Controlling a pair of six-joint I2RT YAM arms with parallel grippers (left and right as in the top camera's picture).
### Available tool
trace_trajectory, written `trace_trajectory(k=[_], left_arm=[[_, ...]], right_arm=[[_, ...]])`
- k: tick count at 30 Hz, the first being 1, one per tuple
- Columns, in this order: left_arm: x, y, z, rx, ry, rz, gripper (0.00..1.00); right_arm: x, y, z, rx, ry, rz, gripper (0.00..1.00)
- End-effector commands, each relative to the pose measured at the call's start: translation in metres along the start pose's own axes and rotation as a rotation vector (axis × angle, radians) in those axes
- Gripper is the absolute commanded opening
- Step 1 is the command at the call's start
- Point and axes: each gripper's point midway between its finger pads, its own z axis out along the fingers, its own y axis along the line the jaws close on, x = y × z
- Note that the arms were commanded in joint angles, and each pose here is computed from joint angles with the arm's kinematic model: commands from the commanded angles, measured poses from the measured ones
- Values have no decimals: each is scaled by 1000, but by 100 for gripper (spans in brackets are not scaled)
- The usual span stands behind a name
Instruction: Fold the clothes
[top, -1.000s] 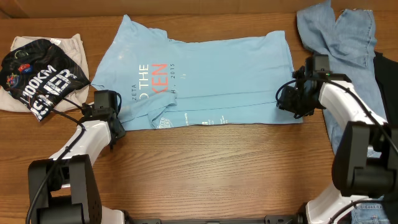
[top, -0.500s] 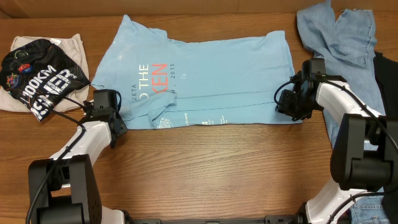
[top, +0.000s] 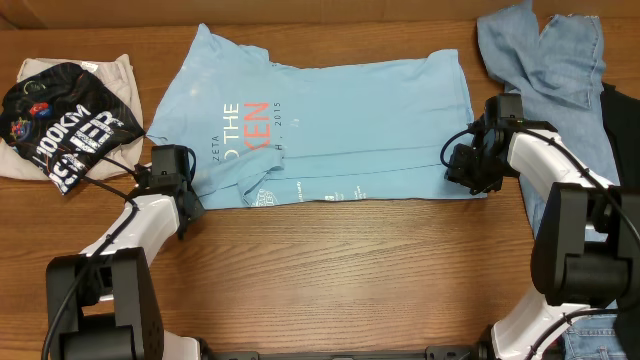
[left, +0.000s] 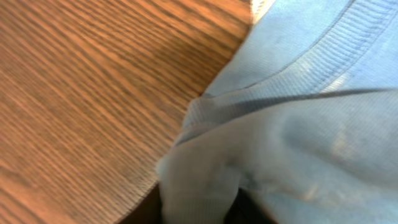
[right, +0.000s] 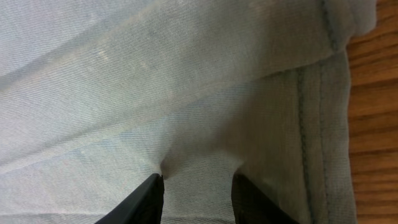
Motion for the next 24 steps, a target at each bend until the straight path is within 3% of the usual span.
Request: trace_trajectory(k=[1, 7, 17, 21, 24], left_arm=[[-1, 19, 4, -107, -21, 35, 14], [-18, 38, -4, -214, -69, 40, 10], [-68, 68, -29, -420, -203, 134, 26], [-83, 65, -34, -412, -235, 122, 24], [-91, 62, -36, -401, -262, 116, 28]], right_arm=[[8, -11, 15, 49, 44, 19, 40], [8, -12, 16, 51, 47, 20, 40], [9, -16, 16, 78, 48, 25, 40], [9, -16, 16, 77, 48, 24, 40], [9, -16, 16, 78, 48, 24, 40]])
